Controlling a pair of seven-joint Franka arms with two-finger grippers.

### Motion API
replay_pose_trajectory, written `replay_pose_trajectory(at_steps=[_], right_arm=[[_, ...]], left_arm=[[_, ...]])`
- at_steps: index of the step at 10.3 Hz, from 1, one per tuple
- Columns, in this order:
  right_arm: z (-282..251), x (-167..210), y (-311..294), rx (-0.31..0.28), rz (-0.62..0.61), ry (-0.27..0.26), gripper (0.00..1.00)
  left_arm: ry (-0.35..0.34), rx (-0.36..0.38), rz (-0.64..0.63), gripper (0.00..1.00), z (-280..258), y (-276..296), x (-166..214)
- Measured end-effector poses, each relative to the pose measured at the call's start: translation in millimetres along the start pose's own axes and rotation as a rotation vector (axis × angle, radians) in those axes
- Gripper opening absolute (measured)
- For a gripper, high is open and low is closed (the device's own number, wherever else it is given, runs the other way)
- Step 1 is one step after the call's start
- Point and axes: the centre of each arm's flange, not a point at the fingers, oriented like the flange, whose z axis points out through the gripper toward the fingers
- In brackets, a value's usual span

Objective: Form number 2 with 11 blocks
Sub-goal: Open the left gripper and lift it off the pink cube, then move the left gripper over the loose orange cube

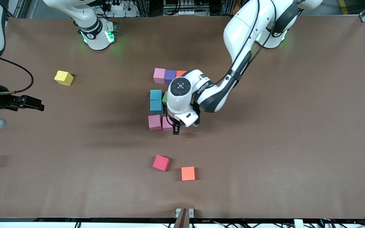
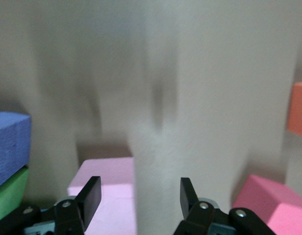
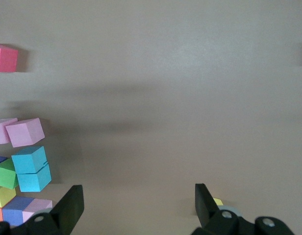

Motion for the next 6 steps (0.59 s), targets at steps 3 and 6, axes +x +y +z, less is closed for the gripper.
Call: replay_pose_trajectory(at_steps=[3, 6], right_arm=[[0.2, 0.1, -0.1, 0.0, 0.0, 0.0, 1.0], [0.3, 0.2, -0.2, 0.0, 0.0, 0.0, 1.0]], left_arm=[[-0.028, -0.055, -0.065, 0.74, -9.2, 54.2, 51.5], [-0.078, -0.15, -0.117, 0.74, -21.8, 105.6, 105.1]])
